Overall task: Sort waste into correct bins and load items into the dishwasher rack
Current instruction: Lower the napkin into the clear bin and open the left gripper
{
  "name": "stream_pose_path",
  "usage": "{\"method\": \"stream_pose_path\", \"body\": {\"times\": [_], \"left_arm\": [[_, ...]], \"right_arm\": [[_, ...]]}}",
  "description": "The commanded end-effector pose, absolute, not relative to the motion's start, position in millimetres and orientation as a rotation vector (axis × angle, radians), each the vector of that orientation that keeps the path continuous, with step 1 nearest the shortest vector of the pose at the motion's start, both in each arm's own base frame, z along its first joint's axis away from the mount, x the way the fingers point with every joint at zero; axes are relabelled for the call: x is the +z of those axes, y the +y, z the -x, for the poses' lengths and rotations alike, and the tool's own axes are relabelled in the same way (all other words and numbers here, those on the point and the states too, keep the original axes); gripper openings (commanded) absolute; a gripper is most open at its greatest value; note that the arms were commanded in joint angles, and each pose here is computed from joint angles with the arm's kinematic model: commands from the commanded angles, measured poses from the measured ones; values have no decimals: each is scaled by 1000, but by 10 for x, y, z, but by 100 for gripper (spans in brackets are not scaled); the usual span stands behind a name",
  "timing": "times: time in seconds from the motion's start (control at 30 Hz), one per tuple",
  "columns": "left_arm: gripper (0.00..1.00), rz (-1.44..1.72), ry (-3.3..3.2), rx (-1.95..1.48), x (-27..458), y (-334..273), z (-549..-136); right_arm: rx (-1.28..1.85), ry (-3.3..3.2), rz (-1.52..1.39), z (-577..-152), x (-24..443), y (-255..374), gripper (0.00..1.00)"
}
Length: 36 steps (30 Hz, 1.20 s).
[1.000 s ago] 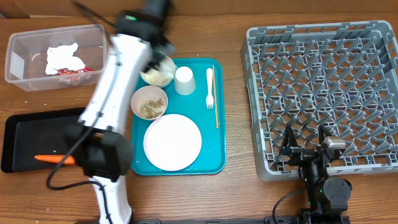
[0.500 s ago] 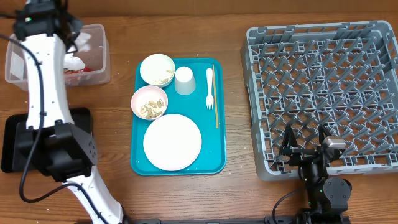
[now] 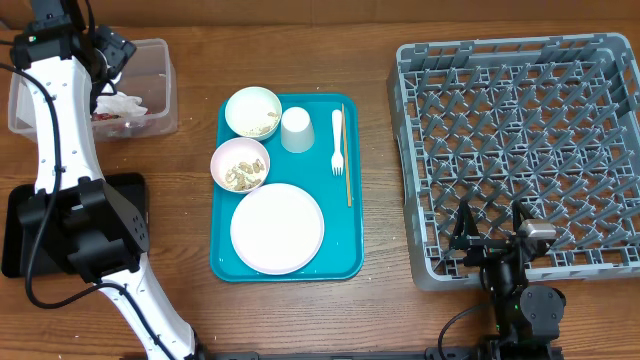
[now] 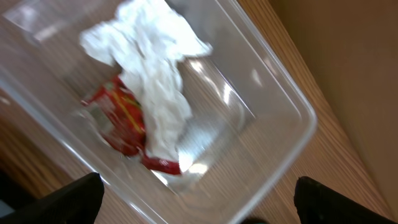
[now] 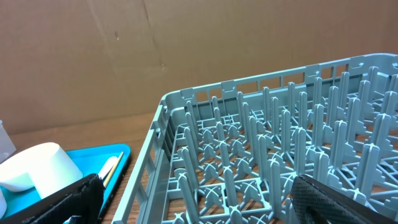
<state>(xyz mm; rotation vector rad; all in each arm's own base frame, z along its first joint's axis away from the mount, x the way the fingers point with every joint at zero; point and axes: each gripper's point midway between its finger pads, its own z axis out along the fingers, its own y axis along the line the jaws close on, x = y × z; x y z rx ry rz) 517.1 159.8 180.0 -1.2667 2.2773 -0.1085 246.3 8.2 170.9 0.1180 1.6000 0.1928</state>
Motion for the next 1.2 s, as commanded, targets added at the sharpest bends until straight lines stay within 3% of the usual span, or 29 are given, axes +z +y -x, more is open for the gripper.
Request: {"method": "stream_pose_path", "body": {"times": [0.0,0.4,0.47,0.53,0.63,0.67,0.73,1.17], "left_arm": [[100,1153,2381,-366,1793,1191,-5231],[97,832,2640,-93,1593,1015,-4976],[90,778,2643,-50,1580,1064,-5008],[76,743,2651,-27,1545,1088,-5031],[45,750,2665,-15,1460,1113,-5036],[18,757,2678,-13,1390,1129,-5033],[4,767,2693,-10,1316,1147,-5026],[4,814,2780,73,1062,1234,-4873]], "right_arm": [[181,1591,-124,-2464,1699,59,100],[181,1591,-124,-2464,1699,59,100],[181,1591,-124,-2464,1699,59,100],[181,1591,-124,-2464,1699,59,100],[181,1591,-124,-2464,1699,59,100],[181,1591,-124,-2464,1699,59,100],[181,1591,-124,-2464,1699,59,100],[181,1591,-124,-2464,1699,59,100]]}}
